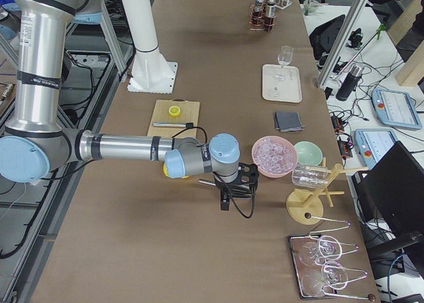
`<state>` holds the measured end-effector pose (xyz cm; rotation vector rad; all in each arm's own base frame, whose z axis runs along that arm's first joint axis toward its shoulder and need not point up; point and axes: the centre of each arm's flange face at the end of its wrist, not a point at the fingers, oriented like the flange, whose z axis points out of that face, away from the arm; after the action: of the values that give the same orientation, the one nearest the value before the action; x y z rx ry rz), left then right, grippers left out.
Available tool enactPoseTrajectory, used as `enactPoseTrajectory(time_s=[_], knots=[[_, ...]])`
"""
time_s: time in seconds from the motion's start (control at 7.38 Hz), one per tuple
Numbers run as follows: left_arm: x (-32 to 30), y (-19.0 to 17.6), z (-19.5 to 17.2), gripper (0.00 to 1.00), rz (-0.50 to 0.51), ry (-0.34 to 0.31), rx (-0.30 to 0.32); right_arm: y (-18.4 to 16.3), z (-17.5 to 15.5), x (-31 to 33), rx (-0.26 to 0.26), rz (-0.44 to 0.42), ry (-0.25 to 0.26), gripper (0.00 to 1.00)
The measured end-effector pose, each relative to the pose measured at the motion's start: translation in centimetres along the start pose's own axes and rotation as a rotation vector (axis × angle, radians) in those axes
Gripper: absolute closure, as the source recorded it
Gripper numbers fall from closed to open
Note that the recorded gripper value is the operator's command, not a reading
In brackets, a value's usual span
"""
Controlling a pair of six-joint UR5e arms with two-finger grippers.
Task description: Take tea from basket to plate
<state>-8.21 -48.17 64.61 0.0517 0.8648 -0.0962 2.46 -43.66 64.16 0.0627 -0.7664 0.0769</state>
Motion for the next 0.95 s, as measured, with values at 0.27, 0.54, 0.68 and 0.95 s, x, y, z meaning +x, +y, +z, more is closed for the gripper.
enactPoseTrajectory(time_s=[0.27, 0.54, 0.68, 0.95], knots=[[0.3, -0.06, 0.61, 0.02, 0.013, -0.029, -0.01, 0.39, -0.2, -0.04, 0.003, 0.0, 0.005, 0.0], [0.47, -0.09, 0.89, 0.02, 0.019, -0.04, -0.015, 0.66, 0.13, 0.34, -0.003, 0.006, 0.012, 0.0], [0.51, -0.09, 0.89, 0.02, 0.02, -0.041, -0.015, 0.64, 0.27, 0.47, -0.005, 0.008, 0.014, 0.0], [0.48, -0.05, 0.95, 0.02, 0.02, -0.042, -0.016, 0.54, 0.31, 0.47, -0.006, 0.009, 0.013, 0.0]])
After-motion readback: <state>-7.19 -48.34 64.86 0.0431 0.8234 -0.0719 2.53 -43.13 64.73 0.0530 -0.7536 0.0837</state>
